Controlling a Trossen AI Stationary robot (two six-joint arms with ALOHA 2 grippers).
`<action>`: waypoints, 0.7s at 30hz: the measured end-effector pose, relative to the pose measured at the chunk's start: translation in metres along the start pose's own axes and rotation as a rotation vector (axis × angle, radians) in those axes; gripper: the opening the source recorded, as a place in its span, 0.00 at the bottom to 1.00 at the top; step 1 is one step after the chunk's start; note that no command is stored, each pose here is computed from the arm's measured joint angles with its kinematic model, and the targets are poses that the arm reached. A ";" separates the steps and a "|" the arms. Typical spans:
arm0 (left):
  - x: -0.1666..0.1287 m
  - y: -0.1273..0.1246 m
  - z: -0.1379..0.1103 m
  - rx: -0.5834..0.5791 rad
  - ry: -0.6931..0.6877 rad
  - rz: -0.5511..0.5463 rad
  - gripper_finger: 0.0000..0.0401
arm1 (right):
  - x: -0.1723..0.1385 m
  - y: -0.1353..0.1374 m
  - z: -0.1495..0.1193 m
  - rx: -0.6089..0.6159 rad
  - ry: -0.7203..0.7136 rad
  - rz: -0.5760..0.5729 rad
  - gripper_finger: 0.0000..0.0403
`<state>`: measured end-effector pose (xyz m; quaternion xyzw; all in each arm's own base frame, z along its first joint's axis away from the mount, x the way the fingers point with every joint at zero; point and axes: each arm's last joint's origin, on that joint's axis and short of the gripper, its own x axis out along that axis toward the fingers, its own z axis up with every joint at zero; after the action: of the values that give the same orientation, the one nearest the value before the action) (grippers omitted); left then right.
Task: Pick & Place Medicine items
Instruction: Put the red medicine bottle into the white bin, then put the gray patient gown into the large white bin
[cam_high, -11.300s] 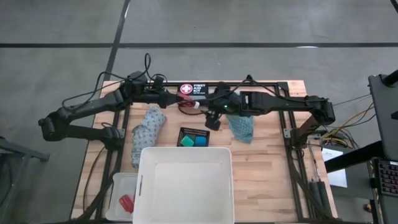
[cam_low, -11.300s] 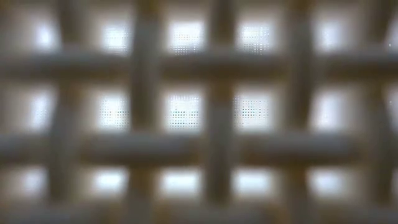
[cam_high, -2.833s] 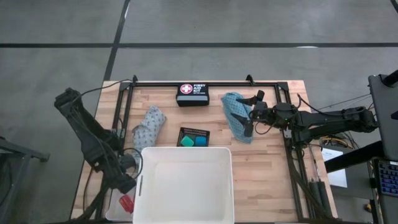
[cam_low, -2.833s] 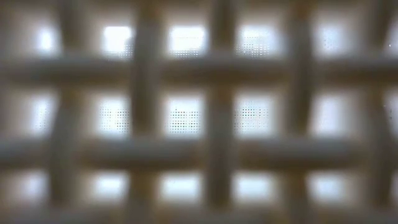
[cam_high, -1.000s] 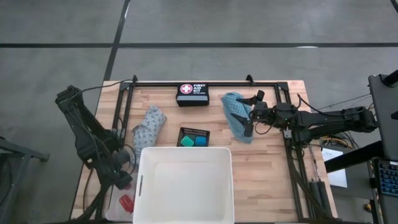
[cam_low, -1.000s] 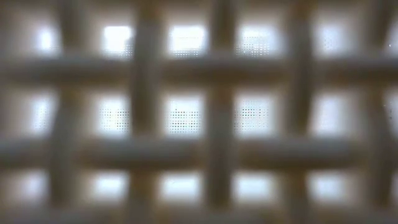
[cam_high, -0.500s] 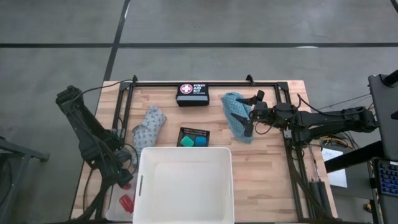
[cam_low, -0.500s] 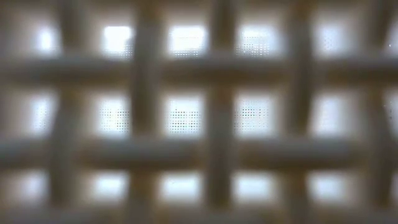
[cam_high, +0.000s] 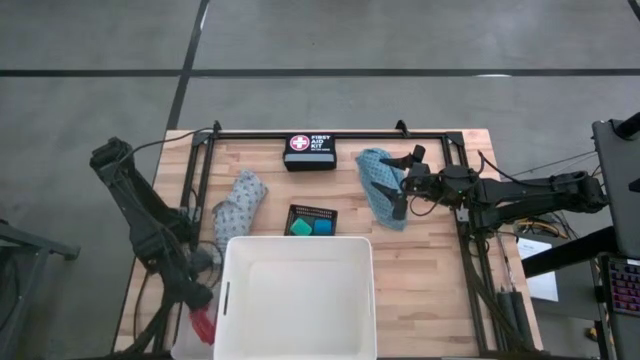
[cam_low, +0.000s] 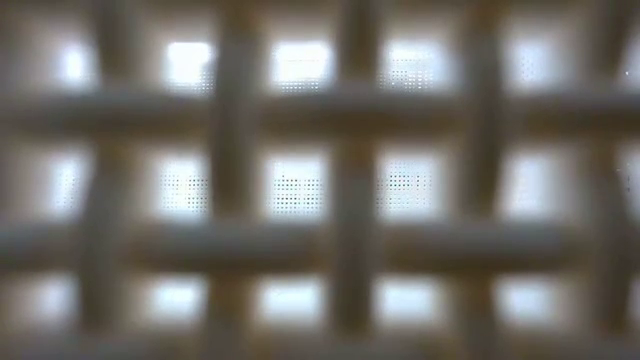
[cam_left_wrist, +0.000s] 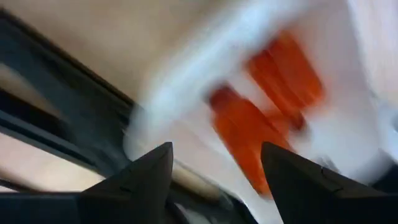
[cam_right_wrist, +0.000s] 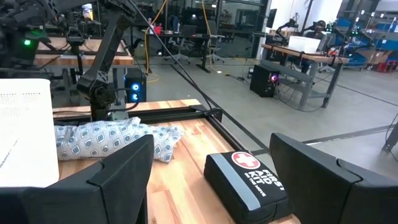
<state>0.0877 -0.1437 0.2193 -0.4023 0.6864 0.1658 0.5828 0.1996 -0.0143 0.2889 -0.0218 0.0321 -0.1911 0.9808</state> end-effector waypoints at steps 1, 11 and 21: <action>0.001 -0.004 -0.002 0.010 0.055 -0.037 0.62 | 0.000 0.000 0.000 -0.002 0.000 0.000 0.79; 0.002 -0.004 -0.004 0.012 0.120 -0.014 0.62 | 0.000 0.000 0.000 -0.002 0.000 0.000 0.76; -0.002 -0.001 -0.003 0.032 0.067 0.022 0.62 | 0.000 0.000 0.000 -0.002 0.000 0.000 0.79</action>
<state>0.0864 -0.1452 0.2218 -0.3909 0.7124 0.1476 0.5638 0.1996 -0.0143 0.2889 -0.0229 0.0323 -0.1910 0.9808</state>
